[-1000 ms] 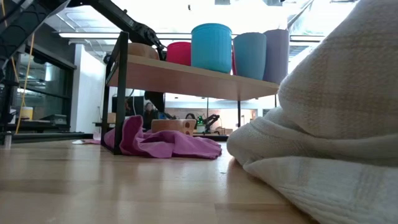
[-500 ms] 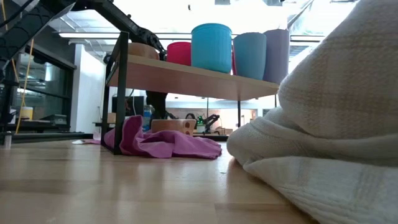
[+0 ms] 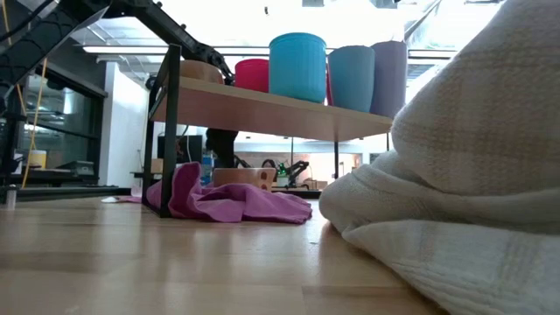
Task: Stack small to large cups/mugs on shelf
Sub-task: Put the brown mug on the shelf
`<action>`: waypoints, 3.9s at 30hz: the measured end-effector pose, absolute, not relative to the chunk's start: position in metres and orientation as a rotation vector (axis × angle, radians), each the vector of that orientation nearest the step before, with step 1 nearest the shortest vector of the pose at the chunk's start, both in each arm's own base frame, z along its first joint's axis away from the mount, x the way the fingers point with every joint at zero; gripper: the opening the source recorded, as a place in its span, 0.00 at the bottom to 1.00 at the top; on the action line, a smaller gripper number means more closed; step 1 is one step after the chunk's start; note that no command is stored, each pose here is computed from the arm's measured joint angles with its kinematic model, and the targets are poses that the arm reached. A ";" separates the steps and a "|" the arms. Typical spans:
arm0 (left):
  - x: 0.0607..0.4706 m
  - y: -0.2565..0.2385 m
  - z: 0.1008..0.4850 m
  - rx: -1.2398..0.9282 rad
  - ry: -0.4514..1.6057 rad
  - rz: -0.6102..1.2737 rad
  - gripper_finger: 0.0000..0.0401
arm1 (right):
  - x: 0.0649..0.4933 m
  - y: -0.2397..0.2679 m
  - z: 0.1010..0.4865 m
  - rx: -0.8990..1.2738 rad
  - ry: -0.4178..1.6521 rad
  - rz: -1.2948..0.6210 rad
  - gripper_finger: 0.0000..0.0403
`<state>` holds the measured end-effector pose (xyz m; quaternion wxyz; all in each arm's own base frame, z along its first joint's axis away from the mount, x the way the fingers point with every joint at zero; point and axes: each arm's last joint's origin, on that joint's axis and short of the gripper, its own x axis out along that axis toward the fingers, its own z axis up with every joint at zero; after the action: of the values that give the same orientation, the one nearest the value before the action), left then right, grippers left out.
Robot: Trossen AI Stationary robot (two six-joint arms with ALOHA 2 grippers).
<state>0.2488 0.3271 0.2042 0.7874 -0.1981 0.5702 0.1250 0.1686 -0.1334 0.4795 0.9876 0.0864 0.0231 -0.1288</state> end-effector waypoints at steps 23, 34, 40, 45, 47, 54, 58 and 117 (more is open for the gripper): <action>0.249 0.327 0.204 -0.421 1.212 0.242 0.27 | 0.169 -0.133 0.479 0.166 0.048 -0.244 0.00; 0.247 0.327 0.203 -0.395 1.281 0.303 0.55 | 0.169 -0.133 0.480 0.166 0.048 -0.239 0.00; 0.252 0.326 0.204 -0.372 1.272 0.304 0.51 | 0.169 -0.133 0.480 0.172 0.048 -0.231 0.00; 0.254 0.324 0.204 -0.364 1.268 0.297 0.45 | 0.169 -0.132 0.480 0.175 0.048 -0.217 0.00; 0.255 0.324 0.204 -0.366 1.262 0.287 0.43 | 0.169 -0.132 0.480 0.175 0.048 -0.210 0.00; 0.254 0.325 0.204 -0.367 1.262 0.290 0.38 | 0.169 -0.132 0.480 0.175 0.049 -0.203 0.00; 0.255 0.326 0.198 -0.384 1.270 0.287 0.37 | 0.169 -0.132 0.479 0.172 0.050 -0.202 0.00; 0.262 0.337 0.294 -0.170 1.262 0.361 0.01 | 0.169 -0.132 0.479 0.141 0.054 -0.200 0.00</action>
<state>0.2624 0.3370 0.2944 0.7889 -0.0788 0.5859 0.1676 0.1689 -0.1316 0.4793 0.9922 0.0703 0.0271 -0.0996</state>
